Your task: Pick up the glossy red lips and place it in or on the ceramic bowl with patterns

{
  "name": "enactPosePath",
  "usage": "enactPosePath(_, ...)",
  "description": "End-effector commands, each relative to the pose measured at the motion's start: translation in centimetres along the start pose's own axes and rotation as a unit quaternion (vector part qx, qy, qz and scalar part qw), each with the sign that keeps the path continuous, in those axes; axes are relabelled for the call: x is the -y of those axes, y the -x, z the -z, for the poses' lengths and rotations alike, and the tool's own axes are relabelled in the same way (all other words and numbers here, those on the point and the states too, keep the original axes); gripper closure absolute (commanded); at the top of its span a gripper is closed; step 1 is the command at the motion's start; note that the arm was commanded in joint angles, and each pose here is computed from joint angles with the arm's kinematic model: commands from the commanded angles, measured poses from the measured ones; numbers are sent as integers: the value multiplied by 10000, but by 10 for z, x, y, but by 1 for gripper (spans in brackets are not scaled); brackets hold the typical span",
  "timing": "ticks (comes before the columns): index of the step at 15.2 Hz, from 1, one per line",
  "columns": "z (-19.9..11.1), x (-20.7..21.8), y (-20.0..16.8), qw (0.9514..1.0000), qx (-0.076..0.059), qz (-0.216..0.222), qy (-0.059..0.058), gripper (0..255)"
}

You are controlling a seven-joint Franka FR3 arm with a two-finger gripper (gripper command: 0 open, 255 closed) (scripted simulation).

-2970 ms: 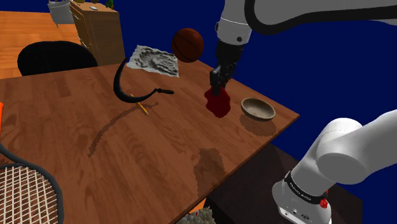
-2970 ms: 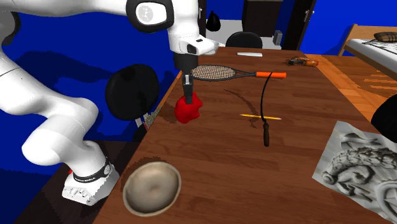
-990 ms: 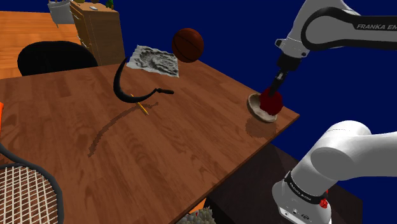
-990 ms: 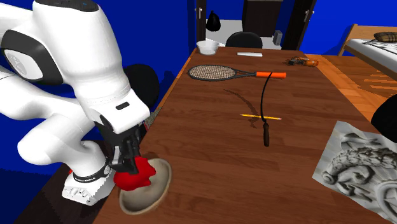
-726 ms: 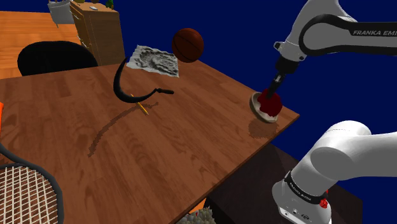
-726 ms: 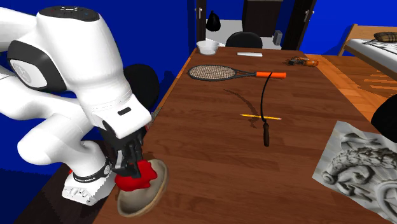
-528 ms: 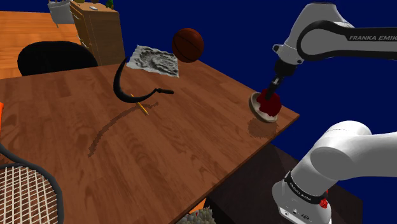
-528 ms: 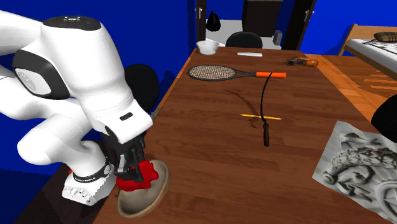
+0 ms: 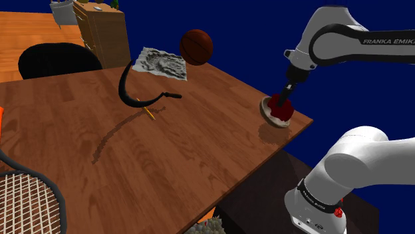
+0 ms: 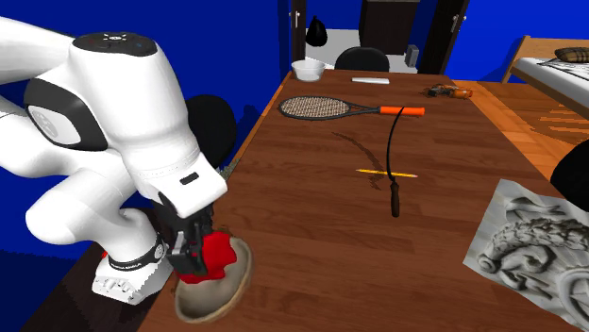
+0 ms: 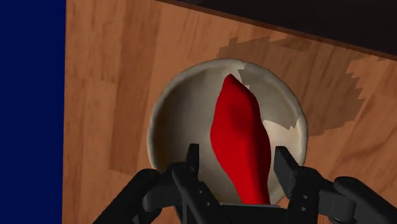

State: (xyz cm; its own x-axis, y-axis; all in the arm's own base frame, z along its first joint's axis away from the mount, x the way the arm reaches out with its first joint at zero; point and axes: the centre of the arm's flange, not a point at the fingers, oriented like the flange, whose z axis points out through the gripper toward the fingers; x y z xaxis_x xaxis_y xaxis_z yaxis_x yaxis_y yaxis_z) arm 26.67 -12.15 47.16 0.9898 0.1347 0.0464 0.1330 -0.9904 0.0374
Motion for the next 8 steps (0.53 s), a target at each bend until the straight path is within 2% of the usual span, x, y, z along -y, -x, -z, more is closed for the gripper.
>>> enactPosePath(1,-3,0,0,10000,40,1,-24,0)
enactPosePath(5,-3,0,0,10000,40,1,-24,0)
enactPosePath(8,36,0,0,10000,40,1,-24,0)
